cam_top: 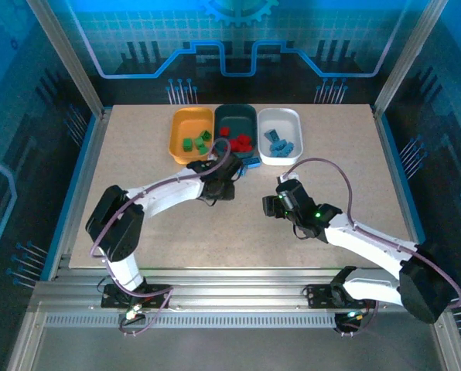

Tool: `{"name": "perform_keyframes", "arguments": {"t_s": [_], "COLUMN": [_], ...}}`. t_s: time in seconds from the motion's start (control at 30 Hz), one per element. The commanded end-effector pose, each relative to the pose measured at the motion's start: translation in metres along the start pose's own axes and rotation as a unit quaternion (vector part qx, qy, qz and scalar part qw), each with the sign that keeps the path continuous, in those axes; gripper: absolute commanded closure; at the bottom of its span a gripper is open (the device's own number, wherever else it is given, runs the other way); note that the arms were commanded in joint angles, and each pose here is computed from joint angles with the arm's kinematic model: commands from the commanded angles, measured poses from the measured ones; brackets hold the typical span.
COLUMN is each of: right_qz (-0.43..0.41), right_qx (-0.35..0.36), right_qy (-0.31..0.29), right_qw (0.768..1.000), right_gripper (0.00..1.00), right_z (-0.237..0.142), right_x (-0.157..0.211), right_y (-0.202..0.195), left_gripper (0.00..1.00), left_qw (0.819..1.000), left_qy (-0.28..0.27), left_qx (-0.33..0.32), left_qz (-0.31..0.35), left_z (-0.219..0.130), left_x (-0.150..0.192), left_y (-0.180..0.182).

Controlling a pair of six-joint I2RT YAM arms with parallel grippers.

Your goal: Sort the legos into containers by color

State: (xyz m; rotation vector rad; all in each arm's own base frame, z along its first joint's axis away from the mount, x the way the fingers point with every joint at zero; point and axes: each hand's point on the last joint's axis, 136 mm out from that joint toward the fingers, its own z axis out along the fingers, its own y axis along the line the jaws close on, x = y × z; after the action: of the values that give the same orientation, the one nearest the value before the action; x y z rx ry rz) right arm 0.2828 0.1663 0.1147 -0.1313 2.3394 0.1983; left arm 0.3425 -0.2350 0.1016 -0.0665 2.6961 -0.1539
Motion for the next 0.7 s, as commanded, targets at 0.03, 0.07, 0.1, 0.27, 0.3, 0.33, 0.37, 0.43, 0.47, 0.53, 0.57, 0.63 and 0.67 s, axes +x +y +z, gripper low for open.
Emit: {"name": "perform_keyframes", "arguments": {"t_s": [0.03,0.07,0.1,0.27,0.3,0.33,0.37,0.43,0.47,0.53,0.57,0.63,0.67], "right_qz": [0.007,0.007,0.006,0.005,0.005,0.005,0.004,0.005,0.006,0.005,0.006,0.005,0.005], "right_qx": [-0.002,0.000,0.002,0.003,0.004,0.004,0.006,0.006,0.004,0.003,0.002,0.003,0.002], "right_qy": [-0.015,-0.015,-0.015,-0.018,-0.017,-0.018,-0.020,-0.022,-0.024,-0.025,-0.026,-0.027,-0.027], "right_qw": [1.000,1.000,1.000,1.000,1.000,1.000,1.000,1.000,1.000,1.000,1.000,1.000,1.000], "right_gripper": [0.21,0.21,0.21,0.21,0.21,0.21,0.21,0.21,0.21,0.21,0.21,0.21,0.21], "right_z": [0.000,0.000,0.000,-0.001,-0.001,-0.002,-0.003,-0.004,-0.005,-0.006,-0.007,-0.007,-0.007], "right_x": [-0.013,-0.012,-0.012,-0.013,-0.013,-0.013,-0.014,-0.015,-0.016,-0.015,-0.016,-0.016,-0.016], "right_y": [0.004,0.003,0.002,0.001,0.001,0.001,0.000,-0.001,-0.001,-0.001,0.000,-0.001,0.000], "left_gripper": [0.62,0.62,0.62,0.62,0.62,0.61,0.61,0.58,0.52,0.26,0.13,0.01,0.01], "left_qw": [0.998,0.998,0.997,0.997,0.997,0.997,0.997,0.996,0.996,0.995,0.994,0.992,0.991], "left_qy": [-0.045,-0.051,-0.056,-0.065,-0.066,-0.067,-0.071,-0.078,-0.079,-0.082,-0.085,-0.096,-0.104], "left_qx": [0.021,0.026,0.030,0.033,0.034,0.032,0.034,0.042,0.048,0.055,0.060,0.072,0.076], "left_qz": [0.033,0.035,0.038,0.028,0.025,0.023,0.021,0.019,0.018,0.022,0.026,0.031,0.032], "left_z": [-0.014,-0.011,-0.007,0.020,0.026,0.034,0.039,0.047,0.051,0.051,0.048,0.034,0.027], "left_x": [-0.058,-0.069,-0.079,-0.131,-0.141,-0.149,-0.159,-0.174,-0.179,-0.185,-0.186,-0.186,-0.185], "left_y": [-0.023,-0.029,-0.034,-0.042,-0.042,-0.041,-0.040,-0.040,-0.041,-0.043,-0.045,-0.048,-0.048]}}
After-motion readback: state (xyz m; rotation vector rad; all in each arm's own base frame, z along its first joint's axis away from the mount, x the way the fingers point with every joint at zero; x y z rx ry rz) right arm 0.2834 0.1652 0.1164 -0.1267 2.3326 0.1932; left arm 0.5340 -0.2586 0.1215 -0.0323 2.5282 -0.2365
